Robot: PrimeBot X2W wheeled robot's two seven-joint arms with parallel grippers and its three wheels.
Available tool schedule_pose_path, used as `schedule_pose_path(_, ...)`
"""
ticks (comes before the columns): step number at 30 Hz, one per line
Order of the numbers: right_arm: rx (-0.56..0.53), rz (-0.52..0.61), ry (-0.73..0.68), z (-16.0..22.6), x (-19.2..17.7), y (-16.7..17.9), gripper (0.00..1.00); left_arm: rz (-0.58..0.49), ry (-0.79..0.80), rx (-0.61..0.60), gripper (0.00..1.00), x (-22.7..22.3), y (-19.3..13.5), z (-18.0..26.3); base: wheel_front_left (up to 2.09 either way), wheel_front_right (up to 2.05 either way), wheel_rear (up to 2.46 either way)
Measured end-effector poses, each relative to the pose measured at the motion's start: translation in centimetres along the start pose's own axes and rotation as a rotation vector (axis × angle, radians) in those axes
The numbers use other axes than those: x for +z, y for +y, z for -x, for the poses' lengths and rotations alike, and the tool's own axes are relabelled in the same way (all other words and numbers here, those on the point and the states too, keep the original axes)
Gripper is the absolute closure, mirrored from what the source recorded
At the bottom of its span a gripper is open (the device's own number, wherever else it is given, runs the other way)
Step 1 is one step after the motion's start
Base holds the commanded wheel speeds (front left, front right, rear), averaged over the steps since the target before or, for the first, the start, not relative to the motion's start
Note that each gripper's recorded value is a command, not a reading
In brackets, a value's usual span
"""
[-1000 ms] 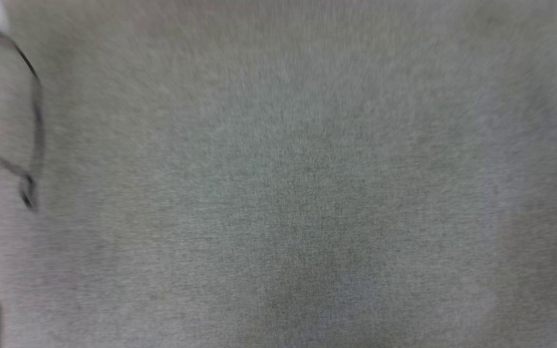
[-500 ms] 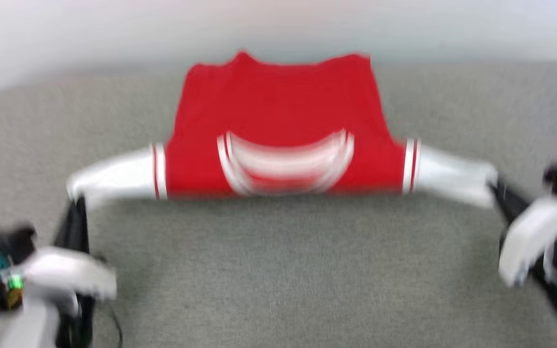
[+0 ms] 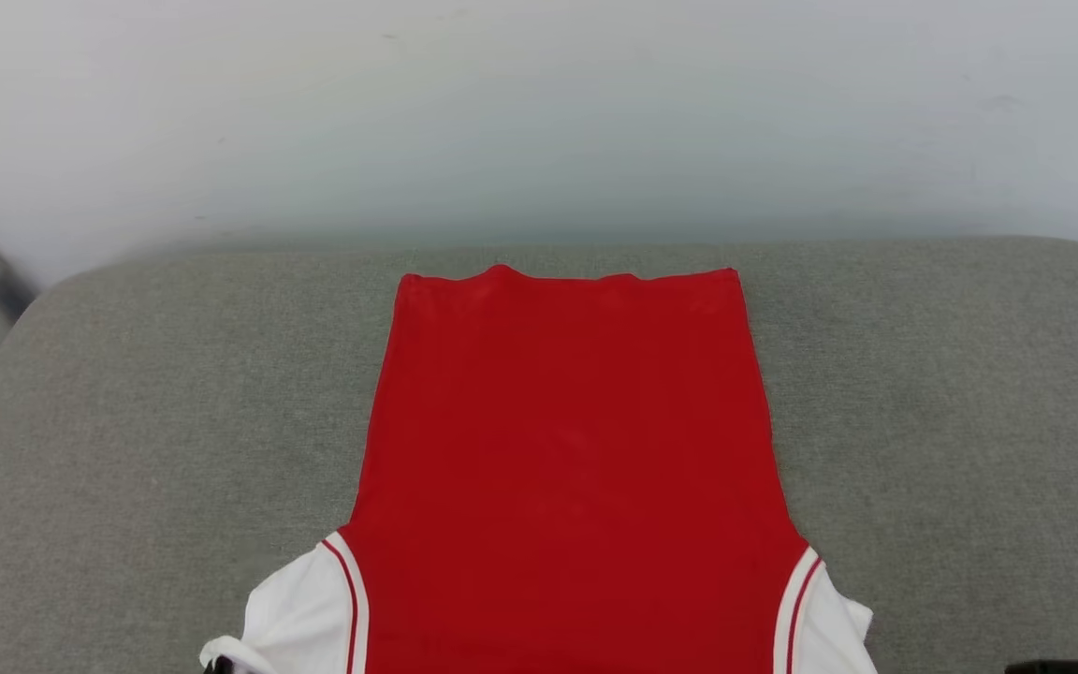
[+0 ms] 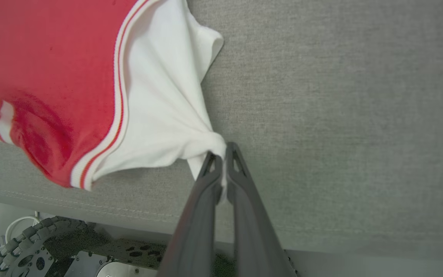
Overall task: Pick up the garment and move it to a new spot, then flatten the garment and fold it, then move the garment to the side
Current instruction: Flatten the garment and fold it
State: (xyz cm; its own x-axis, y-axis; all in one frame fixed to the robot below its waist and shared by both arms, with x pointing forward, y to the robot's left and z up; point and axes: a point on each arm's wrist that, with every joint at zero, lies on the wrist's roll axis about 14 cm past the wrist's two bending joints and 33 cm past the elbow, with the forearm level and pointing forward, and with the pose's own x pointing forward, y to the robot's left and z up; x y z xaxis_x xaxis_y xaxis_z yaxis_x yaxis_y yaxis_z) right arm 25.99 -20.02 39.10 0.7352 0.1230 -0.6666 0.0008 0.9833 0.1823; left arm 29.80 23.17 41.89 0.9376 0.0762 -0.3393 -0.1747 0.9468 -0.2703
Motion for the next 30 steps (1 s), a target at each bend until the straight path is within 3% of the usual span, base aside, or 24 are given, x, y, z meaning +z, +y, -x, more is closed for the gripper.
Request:
schedule_pose_path(1,-0.003,-0.011,0.024,0.1,-0.9,-0.1,0.98,-0.008,0.011,0.009,1.0,-0.4,0.2,0.3,0.0,0.0,0.0)
schedule_pose_path(2,-0.005,-0.018,0.044,0.2,-1.7,-0.3,0.53,-0.014,0.019,0.009,1.0,-0.7,0.2,0.5,0.0,0.0,0.0)
schedule_pose_path(3,-0.004,-0.02,0.056,0.2,-2.2,-0.3,0.22,-0.014,0.027,0.007,1.0,-1.1,0.1,0.7,0.0,0.0,0.0)
schedule_pose_path(4,0.001,-0.026,0.055,0.3,-2.4,-0.1,0.0,-0.013,0.032,0.002,1.0,-1.3,-0.1,0.9,0.0,0.0,0.0)
schedule_pose_path(9,0.016,-0.018,-0.065,-0.1,1.0,0.1,0.0,-0.02,0.02,-0.012,1.0,-1.1,-0.7,1.1,0.0,0.0,0.0)
schedule_pose_path(14,-0.021,0.001,-0.288,-1.4,10.2,-1.0,0.0,-0.018,-0.025,-0.036,1.0,0.4,-1.7,0.9,0.0,0.0,0.0)
schedule_pose_path(18,-0.026,-0.01,-0.364,-3.8,16.0,-1.3,0.0,-0.023,-0.078,-0.078,1.0,2.5,-3.3,-0.5,0.0,0.0,0.0)
schedule_pose_path(24,0.008,-0.007,-0.315,-10.2,22.5,-0.1,0.0,-0.016,-0.125,-0.137,1.0,4.3,-5.5,-3.3,0.0,0.0,0.0)
schedule_pose_path(30,0.03,0.0,-0.115,-16.9,25.1,1.6,0.0,-0.024,-0.141,-0.152,1.0,4.7,-6.0,-5.6,0.0,0.0,0.0)
